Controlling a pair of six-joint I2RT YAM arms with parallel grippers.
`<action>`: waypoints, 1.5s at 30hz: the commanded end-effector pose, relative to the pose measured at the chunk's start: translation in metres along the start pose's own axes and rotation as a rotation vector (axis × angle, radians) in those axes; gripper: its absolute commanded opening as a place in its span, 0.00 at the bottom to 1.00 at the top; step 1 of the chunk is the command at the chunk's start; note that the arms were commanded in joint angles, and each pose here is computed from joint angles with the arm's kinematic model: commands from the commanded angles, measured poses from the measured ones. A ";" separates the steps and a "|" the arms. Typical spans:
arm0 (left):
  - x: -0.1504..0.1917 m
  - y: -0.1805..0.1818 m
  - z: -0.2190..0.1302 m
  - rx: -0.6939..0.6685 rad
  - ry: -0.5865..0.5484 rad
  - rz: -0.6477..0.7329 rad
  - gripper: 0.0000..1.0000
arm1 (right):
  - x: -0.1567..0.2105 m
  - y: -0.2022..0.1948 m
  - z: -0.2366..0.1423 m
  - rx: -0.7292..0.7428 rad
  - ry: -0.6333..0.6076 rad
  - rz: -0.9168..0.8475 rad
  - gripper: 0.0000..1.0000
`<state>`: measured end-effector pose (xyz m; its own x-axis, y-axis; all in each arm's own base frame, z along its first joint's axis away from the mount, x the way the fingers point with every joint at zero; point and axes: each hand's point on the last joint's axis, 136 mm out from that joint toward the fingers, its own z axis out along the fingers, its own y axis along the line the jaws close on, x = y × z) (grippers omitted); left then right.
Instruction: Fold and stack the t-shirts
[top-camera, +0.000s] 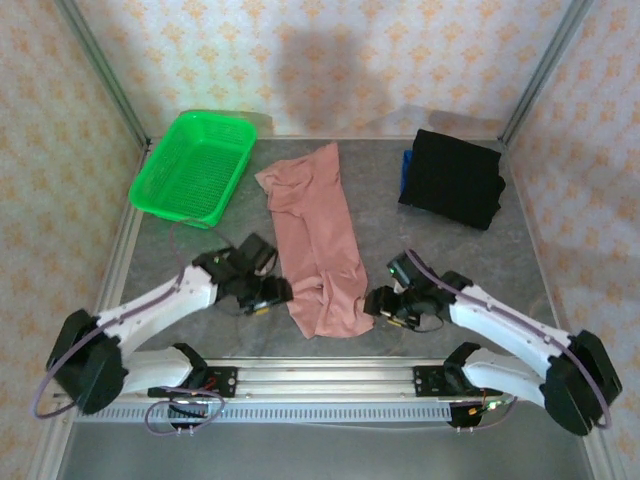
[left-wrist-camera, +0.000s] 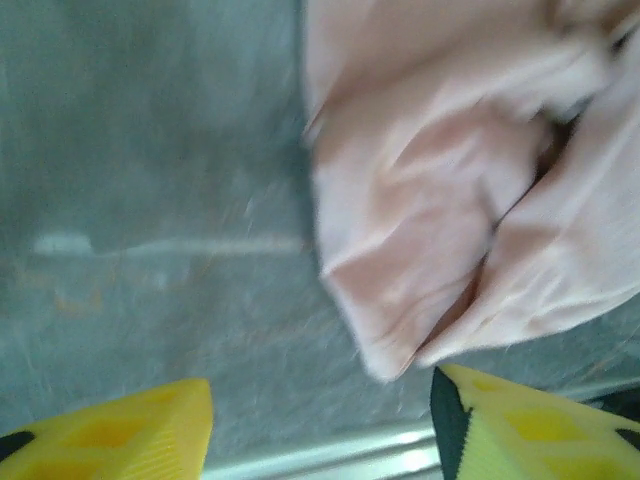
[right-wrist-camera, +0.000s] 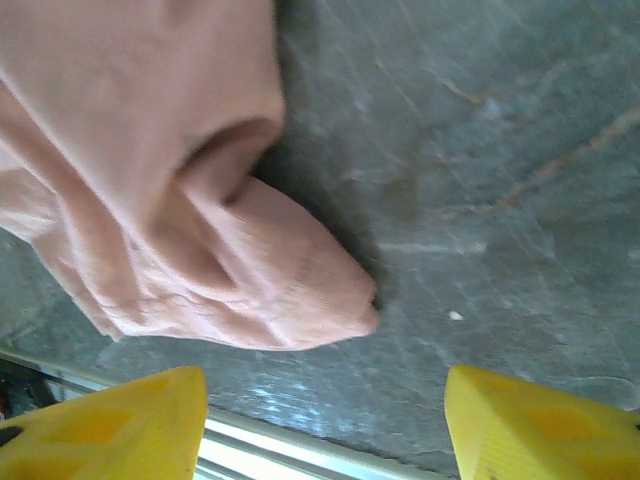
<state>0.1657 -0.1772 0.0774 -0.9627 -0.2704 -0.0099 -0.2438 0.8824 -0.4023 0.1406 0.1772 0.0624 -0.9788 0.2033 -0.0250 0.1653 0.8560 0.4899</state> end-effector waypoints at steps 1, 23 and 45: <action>0.009 -0.021 -0.001 0.153 -0.047 -0.050 0.56 | -0.002 -0.006 0.001 -0.078 -0.081 0.054 0.61; 0.011 -0.051 0.061 0.298 -0.045 -0.095 0.46 | -0.008 0.011 0.028 -0.138 -0.049 -0.024 0.51; 0.029 -0.021 0.093 0.101 0.008 -0.060 0.05 | -0.011 0.024 0.060 -0.126 -0.018 -0.008 0.32</action>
<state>0.1635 -0.2602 0.0168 -0.9484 -0.3147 0.0382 -0.2756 0.7591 -0.5898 0.1459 0.1963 0.0163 -0.9753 0.2207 0.0062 0.1924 0.8358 0.5142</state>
